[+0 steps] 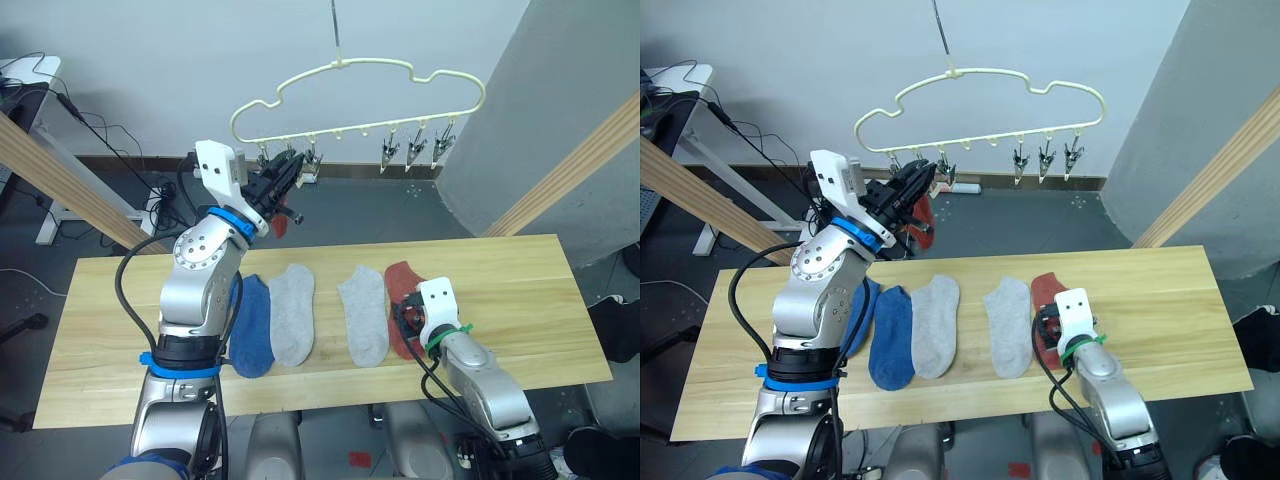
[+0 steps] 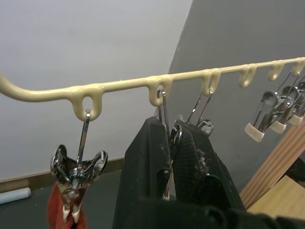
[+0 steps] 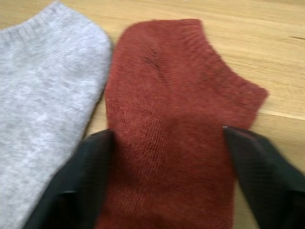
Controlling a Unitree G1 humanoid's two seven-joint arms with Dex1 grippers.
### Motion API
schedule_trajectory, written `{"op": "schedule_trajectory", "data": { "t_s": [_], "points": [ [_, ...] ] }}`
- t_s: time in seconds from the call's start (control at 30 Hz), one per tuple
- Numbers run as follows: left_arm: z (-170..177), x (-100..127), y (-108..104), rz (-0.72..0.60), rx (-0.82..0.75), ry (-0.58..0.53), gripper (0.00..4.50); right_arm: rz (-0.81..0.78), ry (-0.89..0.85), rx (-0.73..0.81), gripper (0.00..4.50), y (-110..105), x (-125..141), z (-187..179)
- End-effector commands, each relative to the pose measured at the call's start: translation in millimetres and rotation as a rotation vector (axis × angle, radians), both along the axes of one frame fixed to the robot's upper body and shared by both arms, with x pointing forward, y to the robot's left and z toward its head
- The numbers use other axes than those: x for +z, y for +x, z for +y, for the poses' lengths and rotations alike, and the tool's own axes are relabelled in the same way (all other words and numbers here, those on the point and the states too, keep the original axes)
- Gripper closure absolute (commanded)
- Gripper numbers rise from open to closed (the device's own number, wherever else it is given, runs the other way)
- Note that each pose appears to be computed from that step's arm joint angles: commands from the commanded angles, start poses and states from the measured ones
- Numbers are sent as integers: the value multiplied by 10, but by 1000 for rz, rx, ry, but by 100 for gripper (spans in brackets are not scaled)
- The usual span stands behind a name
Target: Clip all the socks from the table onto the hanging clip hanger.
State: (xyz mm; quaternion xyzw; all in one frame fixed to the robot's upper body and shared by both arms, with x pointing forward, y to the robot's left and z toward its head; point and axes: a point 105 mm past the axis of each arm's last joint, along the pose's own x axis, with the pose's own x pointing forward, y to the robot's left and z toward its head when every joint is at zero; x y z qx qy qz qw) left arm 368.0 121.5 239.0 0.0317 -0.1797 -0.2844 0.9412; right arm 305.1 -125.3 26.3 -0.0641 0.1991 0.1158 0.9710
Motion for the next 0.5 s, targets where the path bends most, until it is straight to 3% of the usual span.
{"op": "schedule_trajectory", "data": {
  "t_s": [0.03, 0.17, 0.23, 0.5],
  "points": [
    [-21, 186, -124, -56, -56, -11, 433, 105, -15, -9, 223, -117, -248, -52],
    [-6, 232, -150, -35, -95, -21, 433, 70, -21, 5, 370, -112, -168, -101],
    [4, 271, -158, -4, -119, -53, 433, 3, -43, 78, 439, -82, 17, -71],
    [25, 380, -195, 49, -178, -89, 433, -250, -95, 326, 450, 99, 778, 194]
  ]
}}
